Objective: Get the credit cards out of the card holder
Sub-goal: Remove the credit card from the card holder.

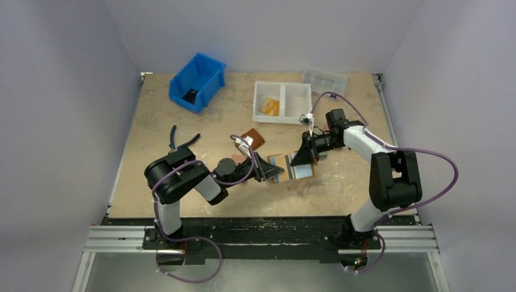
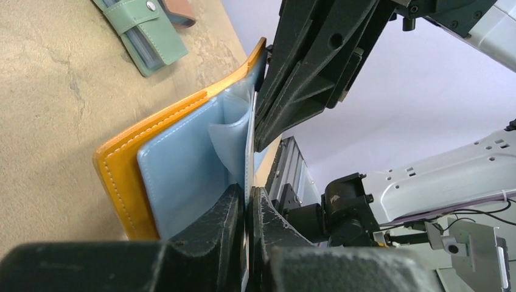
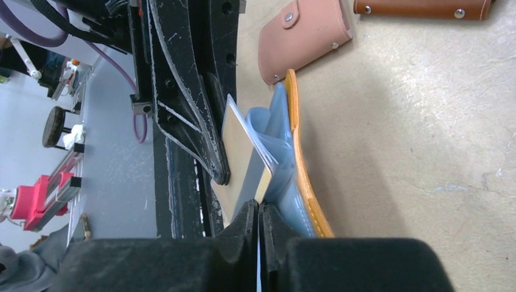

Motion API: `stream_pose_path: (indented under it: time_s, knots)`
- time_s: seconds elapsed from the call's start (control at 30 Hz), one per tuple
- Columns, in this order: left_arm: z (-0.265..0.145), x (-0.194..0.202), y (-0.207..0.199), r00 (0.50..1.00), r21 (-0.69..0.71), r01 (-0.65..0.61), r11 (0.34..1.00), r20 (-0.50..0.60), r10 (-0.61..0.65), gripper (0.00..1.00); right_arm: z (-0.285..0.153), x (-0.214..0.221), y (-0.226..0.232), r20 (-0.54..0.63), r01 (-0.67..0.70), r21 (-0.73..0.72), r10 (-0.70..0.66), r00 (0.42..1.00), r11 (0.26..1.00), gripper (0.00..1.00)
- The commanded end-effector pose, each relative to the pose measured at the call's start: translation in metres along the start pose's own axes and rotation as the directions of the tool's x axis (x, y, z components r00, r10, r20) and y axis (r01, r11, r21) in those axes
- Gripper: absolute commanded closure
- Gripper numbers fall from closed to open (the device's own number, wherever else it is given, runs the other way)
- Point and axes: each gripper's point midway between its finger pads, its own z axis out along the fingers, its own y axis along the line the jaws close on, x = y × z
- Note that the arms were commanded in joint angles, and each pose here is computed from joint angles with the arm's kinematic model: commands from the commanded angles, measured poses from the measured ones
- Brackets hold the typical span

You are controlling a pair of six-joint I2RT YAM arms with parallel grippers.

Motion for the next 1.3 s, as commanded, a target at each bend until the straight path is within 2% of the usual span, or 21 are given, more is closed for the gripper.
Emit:
stream_pose_path:
  time_s: [0.0,0.1,0.37,0.73,0.83,0.97,1.07,1.1,1.2,1.27]
  knots:
    - [0.004,-0.031,-0.061,0.991,0.21,-0.085,0.974,0.122,0.06,0.94,0.002,-0.011,0.016,0.021,0.029,-0.069,-0.027,0.999,0.997,0.99]
    - [0.001,-0.032,-0.061,0.991,0.212,-0.079,0.974,0.125,0.053,0.83,0.001,-0.012,0.018,0.026,0.042,-0.077,-0.041,0.999,0.996,1.0]
    - [-0.01,-0.038,-0.063,0.991,0.262,-0.043,0.964,0.135,0.007,0.77,-0.005,-0.015,0.021,0.053,0.069,-0.092,-0.065,0.997,0.993,1.0]
    - [-0.015,-0.042,-0.064,0.991,0.265,-0.05,0.963,0.137,0.013,0.86,-0.012,-0.013,0.008,0.053,0.057,-0.033,-0.055,0.997,0.998,1.0]
    - [-0.014,-0.04,-0.061,0.991,0.259,-0.041,0.965,0.13,0.007,0.9,-0.014,-0.013,0.003,0.051,0.051,-0.005,-0.051,0.997,0.999,1.0]
    - [-0.014,-0.038,-0.057,0.993,0.252,-0.035,0.967,0.121,0.004,1.0,-0.016,-0.011,-0.002,0.05,0.035,0.018,-0.036,0.998,0.999,1.0]
    - [-0.012,-0.038,-0.056,0.993,0.251,-0.034,0.967,0.12,0.003,1.0,-0.014,-0.01,0.001,0.056,0.016,-0.009,-0.016,0.998,1.0,1.0]
    - [-0.012,-0.038,-0.056,0.993,0.252,-0.034,0.967,0.119,0.004,1.0,-0.013,-0.009,0.003,0.06,0.006,-0.025,-0.005,0.998,1.0,0.97]
    - [-0.012,-0.039,-0.059,0.992,0.26,-0.047,0.964,0.125,0.015,1.0,-0.012,-0.007,0.004,0.054,-0.004,-0.047,0.006,0.999,0.999,0.73]
    - [-0.012,-0.04,-0.061,0.991,0.264,-0.057,0.963,0.129,0.024,1.0,-0.011,-0.006,0.005,0.053,-0.012,-0.054,0.015,0.999,0.998,0.62]
